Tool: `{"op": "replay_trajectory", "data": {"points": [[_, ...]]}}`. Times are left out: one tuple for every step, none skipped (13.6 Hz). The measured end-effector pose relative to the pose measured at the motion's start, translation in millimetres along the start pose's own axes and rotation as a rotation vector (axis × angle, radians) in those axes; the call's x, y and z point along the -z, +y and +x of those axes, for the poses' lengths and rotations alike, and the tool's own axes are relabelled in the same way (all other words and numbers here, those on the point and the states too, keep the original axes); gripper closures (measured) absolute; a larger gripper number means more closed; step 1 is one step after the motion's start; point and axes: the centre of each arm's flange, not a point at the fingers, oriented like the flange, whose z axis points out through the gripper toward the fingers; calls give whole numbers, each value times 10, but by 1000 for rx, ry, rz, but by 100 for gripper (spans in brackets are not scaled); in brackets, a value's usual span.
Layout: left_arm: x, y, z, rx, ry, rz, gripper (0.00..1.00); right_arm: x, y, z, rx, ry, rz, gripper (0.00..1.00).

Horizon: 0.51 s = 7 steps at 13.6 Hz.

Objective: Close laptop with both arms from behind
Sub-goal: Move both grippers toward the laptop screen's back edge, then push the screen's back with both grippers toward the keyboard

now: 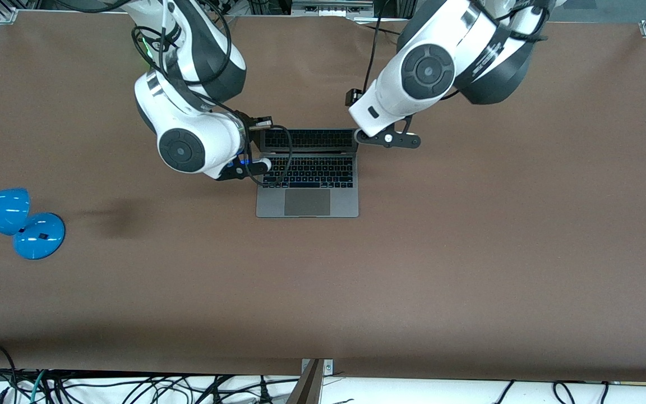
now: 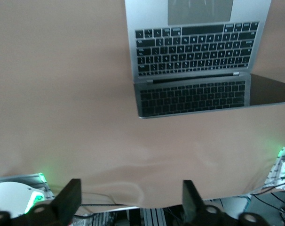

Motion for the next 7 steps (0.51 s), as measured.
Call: {"op": "replay_trajectory", "data": {"points": [[-51, 17, 23, 19, -13, -1, 22, -30, -15, 1, 2, -10, -4, 92], [-98, 40, 26, 41, -24, 3, 33, -38, -22, -2, 2, -13, -5, 92], [-150, 78, 22, 59, -39, 0, 44, -45, -12, 10, 0, -14, -5, 92], [-215, 128, 26, 70, -64, -14, 56, -71, -4, 36, -3, -20, -6, 92], [-282, 166, 46, 81, -88, -29, 66, -120, 3, 76, -6, -29, -9, 92], [-340, 184, 81, 90, -108, -41, 78, -180, 9, 124, -10, -40, -11, 92], [-397, 188, 129, 104, -124, -49, 89, -245, 16, 175, -14, -53, -15, 92]]}}
